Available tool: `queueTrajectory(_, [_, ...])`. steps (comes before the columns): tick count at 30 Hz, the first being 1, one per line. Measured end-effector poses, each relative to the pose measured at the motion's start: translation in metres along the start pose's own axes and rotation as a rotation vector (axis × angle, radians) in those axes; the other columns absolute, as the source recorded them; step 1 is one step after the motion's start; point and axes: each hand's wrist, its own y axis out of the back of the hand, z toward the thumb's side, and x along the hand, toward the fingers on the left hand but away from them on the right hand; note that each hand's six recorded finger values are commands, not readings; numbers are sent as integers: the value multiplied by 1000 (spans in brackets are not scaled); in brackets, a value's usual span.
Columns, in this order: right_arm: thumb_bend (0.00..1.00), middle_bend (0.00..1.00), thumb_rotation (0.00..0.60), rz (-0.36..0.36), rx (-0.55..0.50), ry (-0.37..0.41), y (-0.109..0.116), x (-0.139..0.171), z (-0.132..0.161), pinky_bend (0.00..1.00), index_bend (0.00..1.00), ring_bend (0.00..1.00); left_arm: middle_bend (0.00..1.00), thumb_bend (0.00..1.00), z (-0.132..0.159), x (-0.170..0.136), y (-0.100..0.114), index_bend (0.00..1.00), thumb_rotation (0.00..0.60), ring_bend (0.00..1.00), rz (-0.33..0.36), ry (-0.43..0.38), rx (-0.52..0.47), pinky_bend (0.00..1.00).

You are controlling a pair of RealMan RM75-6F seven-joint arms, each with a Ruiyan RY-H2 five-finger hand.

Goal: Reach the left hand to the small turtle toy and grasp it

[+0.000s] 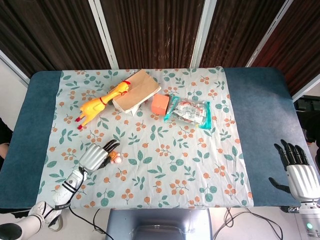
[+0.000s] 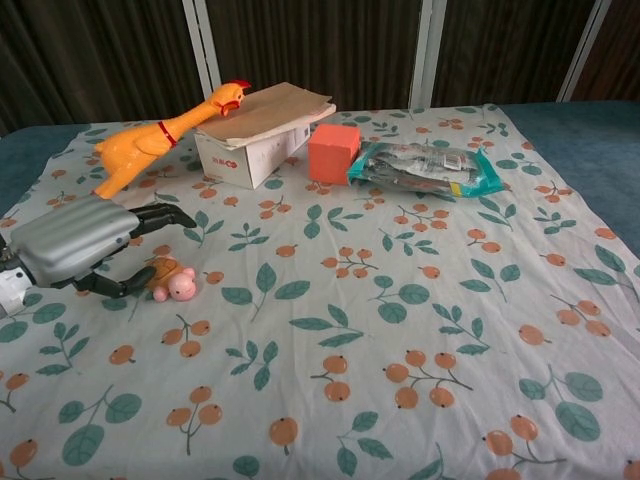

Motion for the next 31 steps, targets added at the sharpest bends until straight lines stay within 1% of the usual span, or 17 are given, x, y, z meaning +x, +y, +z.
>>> queueTrajectory(4, [261, 0, 600, -4, -1, 2, 1, 1, 0, 0, 0, 0, 117, 468, 1, -5, 4, 132, 600, 963, 5, -7, -1, 1000])
queueTrajectory(6, [261, 0, 600, -4, -2, 4, 1, 1, 1, 0, 0, 0, 125, 465, 1, -9, 9, 138, 600, 901, 23, -8, -3, 978])
queueTrajectory(7, [262, 0, 600, -3, -3, 5, 1, 1, 1, 0, 0, 0, 127, 464, 1, -13, 14, 138, 600, 830, 39, -9, -8, 956])
queueTrajectory(8, [262, 0, 600, -3, -4, 5, 1, 1, 0, 0, 0, 0, 122, 461, 1, -16, 18, 128, 600, 713, 50, -10, -15, 898])
queueTrajectory(9, [262, 0, 600, -2, -5, 6, 1, 1, 0, 0, 0, 0, 111, 460, 1, -20, 21, 115, 600, 571, 58, -11, -25, 796])
queueTrajectory(10, [262, 0, 600, -1, -5, 6, 1, 2, 0, 0, 0, 0, 98, 459, 0, -27, 26, 102, 600, 448, 66, -12, -42, 679])
queueTrajectory(11, [262, 0, 600, 0, -5, 7, 1, 2, 0, 0, 0, 0, 85, 455, 0, -32, 30, 86, 600, 318, 68, -12, -57, 533])
queueTrajectory(12, [262, 0, 600, 2, -4, 7, 1, 2, 0, 0, 0, 0, 76, 450, -1, -39, 35, 67, 600, 216, 70, -11, -73, 411])
queueTrajectory(14, [262, 0, 600, 8, -6, 6, 1, 2, 0, 0, 0, 0, 54, 442, -2, -57, 46, 24, 600, 104, 70, -1, -114, 276])
queueTrajectory(15, [262, 0, 600, 11, -7, 7, 1, 2, 0, 0, 0, 0, 40, 440, -2, -67, 51, 8, 600, 66, 69, 8, -134, 226])
queueTrajectory(18, [261, 0, 600, 15, -7, 12, 0, 2, 1, 0, 0, 0, 23, 432, -6, -108, 69, 0, 600, 10, 76, 78, -197, 149])
queueTrajectory(19, [261, 0, 600, 15, -8, 14, 0, 2, 2, 0, 0, 0, 17, 430, -11, -133, 78, 0, 600, 5, 86, 140, -214, 131])
queueTrajectory(20, [261, 0, 600, 15, -8, 16, 0, 1, 2, 0, 0, 0, 9, 426, -13, -142, 80, 0, 600, 0, 89, 167, -215, 113])
queueTrajectory(21, [261, 0, 600, 14, -8, 20, 0, 1, 3, 0, 0, 0, 1, 425, -17, -160, 84, 0, 600, 0, 96, 216, -206, 101])
queueTrajectory(22, [262, 0, 600, 15, -9, 25, -1, 1, 5, 0, 0, 0, 0, 425, -18, -170, 86, 0, 600, 0, 100, 246, -194, 101])
queueTrajectory(25, [262, 0, 600, 16, -15, 34, -1, 1, 7, 0, 0, 0, 0, 423, -23, -186, 90, 0, 600, 0, 105, 292, -152, 100])
queueTrajectory(31, [262, 0, 600, 17, -16, 53, -1, 5, 11, 0, 0, 0, 0, 422, -37, -199, 99, 0, 600, 0, 138, 337, -155, 101])
